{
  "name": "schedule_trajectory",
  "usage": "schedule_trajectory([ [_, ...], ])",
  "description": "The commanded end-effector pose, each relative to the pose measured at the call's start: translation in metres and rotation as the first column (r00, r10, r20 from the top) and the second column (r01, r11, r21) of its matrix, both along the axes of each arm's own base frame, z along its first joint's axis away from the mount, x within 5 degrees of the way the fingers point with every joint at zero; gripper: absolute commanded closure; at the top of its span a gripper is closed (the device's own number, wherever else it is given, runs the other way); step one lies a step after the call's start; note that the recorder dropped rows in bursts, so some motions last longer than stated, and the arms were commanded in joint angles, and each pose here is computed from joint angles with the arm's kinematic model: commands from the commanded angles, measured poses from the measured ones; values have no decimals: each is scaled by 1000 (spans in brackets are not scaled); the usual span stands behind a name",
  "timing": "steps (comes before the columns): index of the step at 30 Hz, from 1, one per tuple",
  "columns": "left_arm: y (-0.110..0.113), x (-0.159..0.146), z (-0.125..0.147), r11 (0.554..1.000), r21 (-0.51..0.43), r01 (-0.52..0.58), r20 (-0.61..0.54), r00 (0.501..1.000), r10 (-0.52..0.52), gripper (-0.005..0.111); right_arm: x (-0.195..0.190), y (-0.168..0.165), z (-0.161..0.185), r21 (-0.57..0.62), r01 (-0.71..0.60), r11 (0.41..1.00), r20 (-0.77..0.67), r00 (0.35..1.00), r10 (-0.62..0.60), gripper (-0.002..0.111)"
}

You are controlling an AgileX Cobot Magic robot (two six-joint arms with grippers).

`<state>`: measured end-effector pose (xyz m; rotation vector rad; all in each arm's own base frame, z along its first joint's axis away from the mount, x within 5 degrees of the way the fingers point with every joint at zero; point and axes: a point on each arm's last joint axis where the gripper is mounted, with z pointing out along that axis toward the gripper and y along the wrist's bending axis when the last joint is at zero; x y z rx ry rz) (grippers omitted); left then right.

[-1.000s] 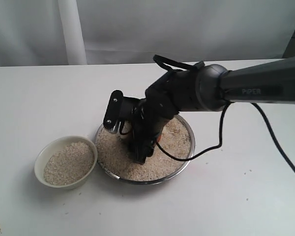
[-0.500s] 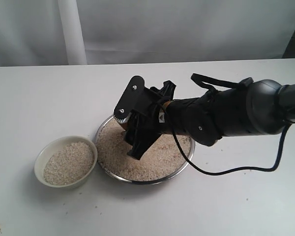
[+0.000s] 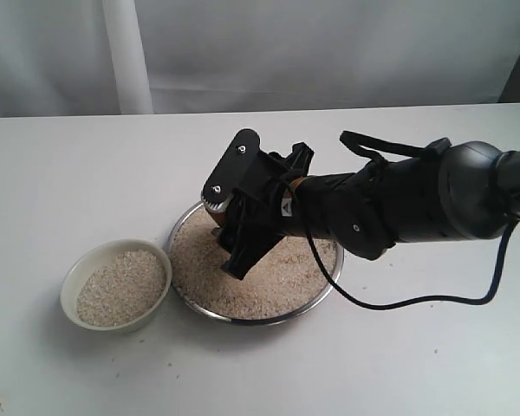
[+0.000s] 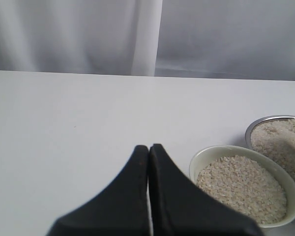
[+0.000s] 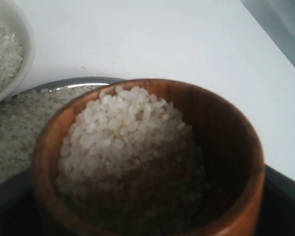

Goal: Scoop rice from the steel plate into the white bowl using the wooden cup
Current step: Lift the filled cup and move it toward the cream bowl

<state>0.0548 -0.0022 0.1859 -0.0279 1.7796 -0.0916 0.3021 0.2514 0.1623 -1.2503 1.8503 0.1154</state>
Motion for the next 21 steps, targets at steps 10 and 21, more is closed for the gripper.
schedule_trajectory([
  [10,0,0,1,1000,-11,4,10,1000,-4,107,-8,2,6,-94,-79,992,6,997,80,108],
  [21,0,0,1,1000,-8,4,10,1000,-4,107,-6,44,60,-338,-193,921,14,978,210,108],
])
